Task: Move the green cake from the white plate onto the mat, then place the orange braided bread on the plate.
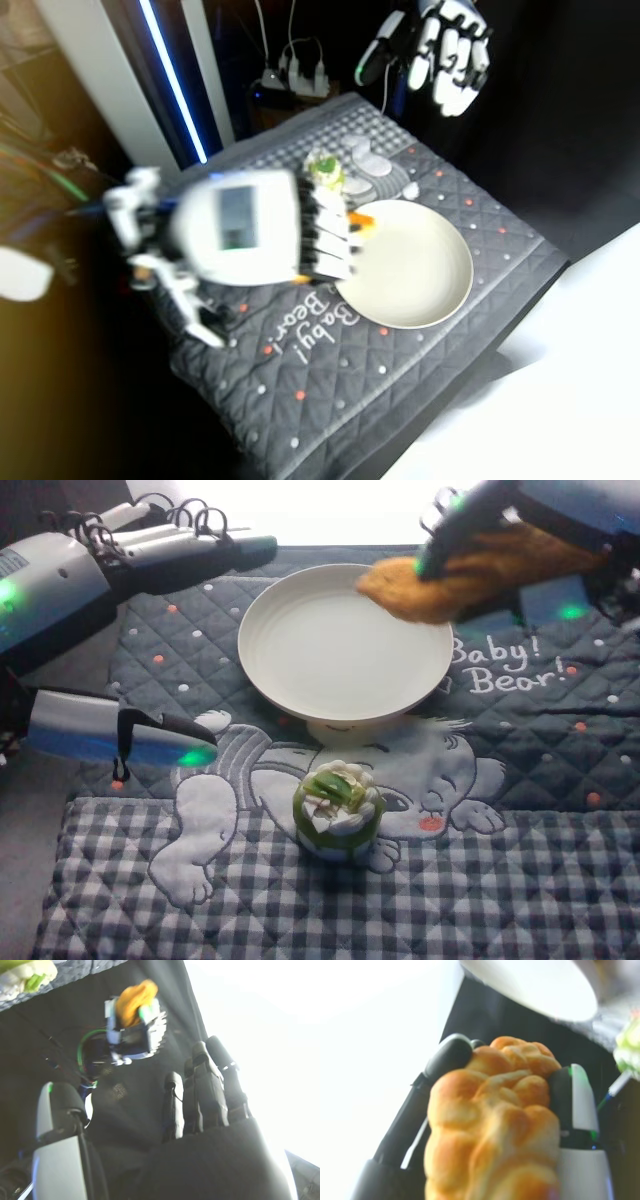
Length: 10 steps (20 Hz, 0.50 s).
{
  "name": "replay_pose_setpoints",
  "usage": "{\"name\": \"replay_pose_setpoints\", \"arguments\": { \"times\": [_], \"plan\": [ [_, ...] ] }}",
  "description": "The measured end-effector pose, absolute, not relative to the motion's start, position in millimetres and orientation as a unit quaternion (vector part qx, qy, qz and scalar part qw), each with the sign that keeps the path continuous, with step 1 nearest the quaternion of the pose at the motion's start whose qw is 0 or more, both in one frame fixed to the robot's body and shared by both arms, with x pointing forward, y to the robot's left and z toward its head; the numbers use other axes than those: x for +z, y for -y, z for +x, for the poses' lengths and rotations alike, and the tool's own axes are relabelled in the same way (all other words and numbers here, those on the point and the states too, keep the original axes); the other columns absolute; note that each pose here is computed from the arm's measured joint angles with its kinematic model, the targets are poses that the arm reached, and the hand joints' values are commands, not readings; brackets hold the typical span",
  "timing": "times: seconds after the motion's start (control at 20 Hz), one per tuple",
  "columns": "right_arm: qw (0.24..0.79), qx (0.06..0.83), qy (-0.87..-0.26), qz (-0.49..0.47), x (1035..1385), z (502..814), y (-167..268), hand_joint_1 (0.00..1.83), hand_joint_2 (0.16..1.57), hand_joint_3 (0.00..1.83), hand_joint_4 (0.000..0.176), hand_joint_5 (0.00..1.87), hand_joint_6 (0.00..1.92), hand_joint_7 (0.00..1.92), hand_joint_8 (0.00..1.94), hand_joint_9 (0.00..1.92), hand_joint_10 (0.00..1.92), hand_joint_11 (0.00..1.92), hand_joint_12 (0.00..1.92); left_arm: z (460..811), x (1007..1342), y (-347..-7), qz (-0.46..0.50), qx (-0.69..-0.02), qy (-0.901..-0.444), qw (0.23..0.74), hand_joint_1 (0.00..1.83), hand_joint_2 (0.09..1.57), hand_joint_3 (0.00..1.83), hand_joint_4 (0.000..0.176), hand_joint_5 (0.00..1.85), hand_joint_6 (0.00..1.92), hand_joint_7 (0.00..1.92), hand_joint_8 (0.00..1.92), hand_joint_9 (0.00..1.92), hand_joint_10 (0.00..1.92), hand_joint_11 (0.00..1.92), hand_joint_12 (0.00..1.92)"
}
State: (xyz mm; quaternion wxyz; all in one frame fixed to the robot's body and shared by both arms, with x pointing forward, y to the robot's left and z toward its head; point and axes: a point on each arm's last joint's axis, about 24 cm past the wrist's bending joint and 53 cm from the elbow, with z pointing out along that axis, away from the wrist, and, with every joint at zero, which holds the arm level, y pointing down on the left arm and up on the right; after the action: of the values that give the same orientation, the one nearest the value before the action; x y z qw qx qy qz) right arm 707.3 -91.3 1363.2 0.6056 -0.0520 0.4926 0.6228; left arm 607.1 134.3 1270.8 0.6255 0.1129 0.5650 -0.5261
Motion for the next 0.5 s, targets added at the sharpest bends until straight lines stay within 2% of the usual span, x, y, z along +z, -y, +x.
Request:
{"name": "replay_pose_setpoints", "arguments": {
  "times": [0.05,0.1,0.15,0.2,0.25,0.3,0.35,0.4,0.45,0.5],
  "plan": [
    [0.604,0.614,-0.504,-0.063,1358.5,712.1,78.3,1.41,1.0,0.0,0.0,1.08,0.66,1.38,0.15,1.28,0.78,1.02,0.87,607.5,1268.3,-130.6,0.116,-0.529,-0.564,0.624,0.57,1.0,0.03,0.071,0.32,0.01,0.28,0.01,0.36,0.03,0.0,1.39],
    [0.6,0.609,-0.514,-0.068,1352.4,714.5,70.0,1.41,1.0,0.0,0.0,1.08,0.66,1.38,0.15,1.28,0.78,1.02,0.87,608.0,1266.1,-128.3,0.118,-0.53,-0.564,0.622,0.57,1.0,0.03,0.071,0.32,0.01,0.28,0.01,0.36,0.03,0.0,1.39],
    [0.595,0.603,-0.526,-0.077,1343.3,717.6,56.3,1.41,0.99,0.0,0.0,1.14,0.5,1.43,0.07,1.26,0.86,1.06,0.93,609.3,1263.2,-127.2,0.12,-0.529,-0.566,0.621,0.55,1.03,0.03,0.064,0.33,0.01,0.33,0.01,0.4,0.03,0.0,1.42],
    [0.591,0.596,-0.537,-0.082,1335.5,722.0,45.3,1.31,1.06,0.0,0.0,1.17,0.39,1.15,0.87,1.16,0.94,0.97,1.3,609.8,1261.5,-126.0,0.122,-0.529,-0.567,0.619,0.54,1.02,0.01,0.003,0.33,0.0,0.36,0.01,0.38,0.01,0.0,1.33],
    [0.589,0.595,-0.541,-0.079,1332.8,725.7,40.5,1.31,1.06,0.0,0.0,1.17,0.39,1.15,0.87,1.16,0.94,0.97,1.3,609.7,1261.5,-125.4,0.121,-0.53,-0.567,0.619,0.54,1.02,0.01,0.003,0.33,0.0,0.36,0.01,0.38,0.01,0.0,1.33],
    [0.588,0.595,-0.543,-0.074,1331.4,730.9,36.6,1.27,1.12,0.0,0.0,1.04,0.59,0.96,1.27,1.05,1.2,0.92,1.55,608.6,1261.7,-124.3,0.124,-0.532,-0.565,0.618,0.46,1.02,0.01,0.0,0.35,0.01,0.37,0.01,0.41,0.02,0.0,1.29],
    [0.589,0.591,-0.546,-0.068,1329.7,737.0,35.5,1.19,1.13,0.0,0.0,0.97,0.92,0.84,1.63,0.95,1.67,0.93,1.85,608.0,1260.9,-122.6,0.126,-0.533,-0.565,0.617,0.43,1.03,0.01,0.0,0.34,0.0,0.37,0.0,0.41,0.01,0.0,1.24],
    [0.591,0.588,-0.548,-0.063,1329.0,742.7,35.1,1.23,1.17,0.0,0.0,0.86,1.12,0.85,1.35,0.91,1.67,0.91,1.86,608.3,1260.5,-121.1,0.127,-0.536,-0.562,0.616,0.42,1.04,0.01,0.0,0.35,0.01,0.38,0.0,0.42,0.01,0.0,1.23],
    [0.593,0.585,-0.55,-0.058,1328.6,748.9,34.5,1.18,1.14,0.0,0.0,0.92,1.05,0.82,1.65,0.95,1.86,1.02,1.91,608.6,1259.1,-118.2,0.124,-0.541,-0.562,0.613,0.42,1.06,0.01,0.0,0.35,0.0,0.36,0.0,0.4,0.01,0.0,1.25],
    [0.593,0.583,-0.552,-0.054,1327.1,752.9,32.9,1.16,1.14,0.0,0.0,0.93,1.05,0.76,1.88,0.99,1.91,1.11,1.92,608.1,1257.6,-115.6,0.127,-0.546,-0.561,0.61,0.43,1.04,0.0,0.0,0.36,0.01,0.38,0.01,0.42,0.01,0.0,1.27]
  ]
}}
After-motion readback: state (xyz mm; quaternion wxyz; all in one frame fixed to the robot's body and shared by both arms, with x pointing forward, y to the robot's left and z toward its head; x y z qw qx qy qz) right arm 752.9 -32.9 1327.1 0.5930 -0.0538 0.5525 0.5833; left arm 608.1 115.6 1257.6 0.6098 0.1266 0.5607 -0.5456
